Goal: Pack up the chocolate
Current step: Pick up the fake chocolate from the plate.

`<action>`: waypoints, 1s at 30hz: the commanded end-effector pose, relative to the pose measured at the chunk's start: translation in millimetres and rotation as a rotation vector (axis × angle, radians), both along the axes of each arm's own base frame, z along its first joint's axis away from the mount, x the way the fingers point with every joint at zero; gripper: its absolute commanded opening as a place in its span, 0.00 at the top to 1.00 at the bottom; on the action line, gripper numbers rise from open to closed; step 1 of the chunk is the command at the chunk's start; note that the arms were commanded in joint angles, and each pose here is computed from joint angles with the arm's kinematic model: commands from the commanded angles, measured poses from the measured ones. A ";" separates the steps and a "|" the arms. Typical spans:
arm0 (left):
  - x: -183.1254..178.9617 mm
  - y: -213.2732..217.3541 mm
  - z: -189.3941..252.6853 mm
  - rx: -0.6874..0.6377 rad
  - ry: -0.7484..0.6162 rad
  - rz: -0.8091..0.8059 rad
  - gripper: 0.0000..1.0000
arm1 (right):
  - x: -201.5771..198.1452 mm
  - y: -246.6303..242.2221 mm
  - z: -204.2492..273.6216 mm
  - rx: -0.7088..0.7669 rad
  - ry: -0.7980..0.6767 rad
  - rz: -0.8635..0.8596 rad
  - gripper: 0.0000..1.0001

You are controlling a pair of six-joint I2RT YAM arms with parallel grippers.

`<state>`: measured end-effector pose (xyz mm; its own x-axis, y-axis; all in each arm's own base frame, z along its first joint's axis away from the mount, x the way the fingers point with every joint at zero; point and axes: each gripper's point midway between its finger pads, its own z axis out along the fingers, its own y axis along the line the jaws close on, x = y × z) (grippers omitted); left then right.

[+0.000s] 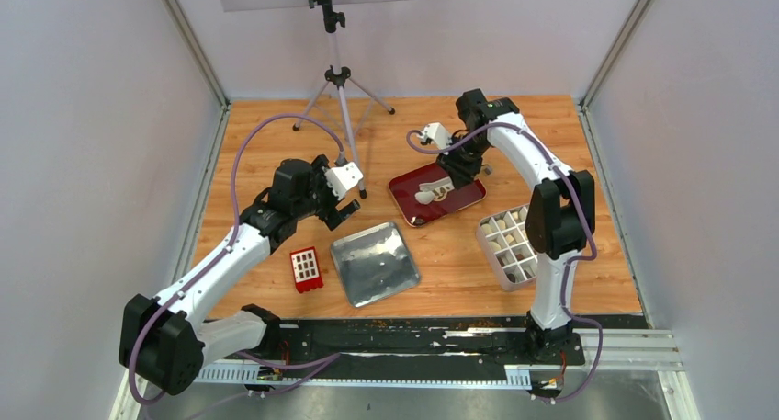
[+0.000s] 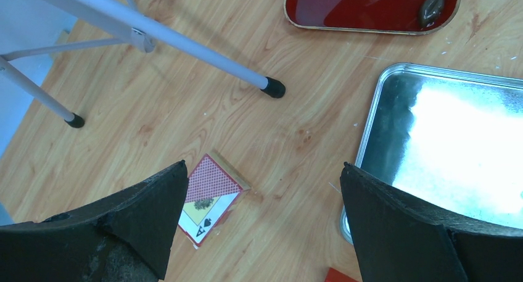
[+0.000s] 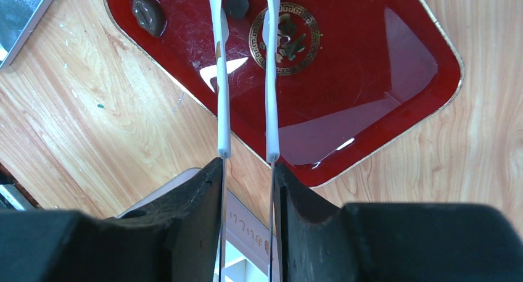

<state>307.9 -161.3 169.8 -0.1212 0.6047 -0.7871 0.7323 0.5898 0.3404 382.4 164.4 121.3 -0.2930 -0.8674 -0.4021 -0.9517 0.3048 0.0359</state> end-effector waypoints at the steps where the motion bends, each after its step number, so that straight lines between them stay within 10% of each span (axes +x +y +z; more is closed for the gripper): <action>1: 3.3 -3.4 10.8 -0.031 -0.040 -0.007 0.00 | 5.6 0.4 5.1 0.005 0.009 -0.018 0.66; 30: 4.0 -16.2 6.4 -0.065 0.000 -0.048 0.00 | -25.0 -29.8 71.8 -0.048 -0.041 -0.039 0.97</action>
<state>306.6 -168.7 165.8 -0.1131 0.5891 -0.8001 0.7535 0.5758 0.3174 376.5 153.5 150.8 -0.3065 -0.8775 -0.3688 -0.9469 0.3206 0.0243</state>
